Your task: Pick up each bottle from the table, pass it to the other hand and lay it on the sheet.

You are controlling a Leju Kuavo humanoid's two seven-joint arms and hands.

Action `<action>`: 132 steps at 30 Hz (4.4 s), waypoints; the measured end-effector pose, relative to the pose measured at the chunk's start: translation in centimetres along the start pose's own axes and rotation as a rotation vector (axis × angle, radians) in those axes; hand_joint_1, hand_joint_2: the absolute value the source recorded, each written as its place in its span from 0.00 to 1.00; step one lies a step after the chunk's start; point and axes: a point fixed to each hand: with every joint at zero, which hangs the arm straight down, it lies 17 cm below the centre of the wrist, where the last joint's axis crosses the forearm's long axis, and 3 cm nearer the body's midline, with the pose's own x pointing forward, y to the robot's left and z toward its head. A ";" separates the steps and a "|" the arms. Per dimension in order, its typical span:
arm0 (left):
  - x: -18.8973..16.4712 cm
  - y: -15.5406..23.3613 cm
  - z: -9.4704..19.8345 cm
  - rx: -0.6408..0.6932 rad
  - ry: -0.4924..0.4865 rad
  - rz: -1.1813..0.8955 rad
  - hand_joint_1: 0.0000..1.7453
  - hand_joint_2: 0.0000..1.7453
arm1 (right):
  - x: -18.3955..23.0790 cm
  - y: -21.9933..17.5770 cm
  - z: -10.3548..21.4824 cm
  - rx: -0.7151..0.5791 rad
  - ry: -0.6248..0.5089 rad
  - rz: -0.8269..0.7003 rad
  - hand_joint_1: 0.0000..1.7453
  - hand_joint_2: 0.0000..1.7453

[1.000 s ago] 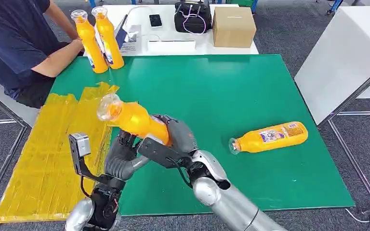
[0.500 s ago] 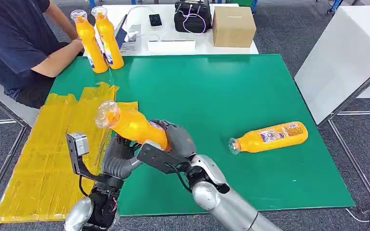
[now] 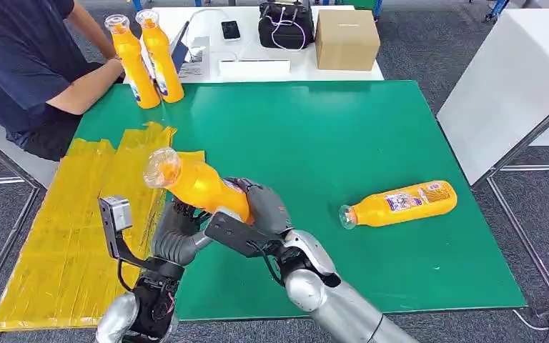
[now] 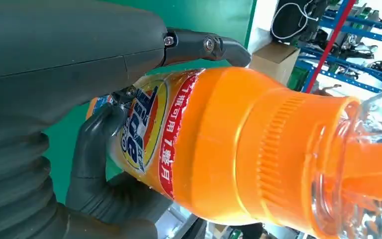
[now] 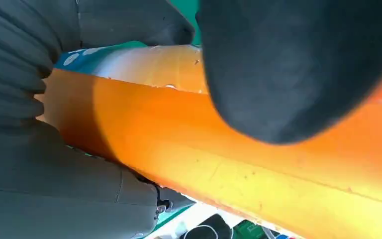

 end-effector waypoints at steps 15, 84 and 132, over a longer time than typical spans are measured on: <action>0.0 0.0 0.0 -0.001 0.000 0.001 0.00 1.00 | 0.0 0.1 0.0 0.002 -0.003 -0.006 1.00 1.00; -2.8 -1.3 -1.1 -0.008 0.018 -0.142 1.00 1.00 | -2.0 0.0 -1.6 -0.006 0.060 0.161 0.00 0.00; 1.9 28.9 -5.9 0.323 0.543 -2.200 1.00 1.00 | -11.9 -1.2 9.4 -0.055 0.238 0.288 0.00 0.00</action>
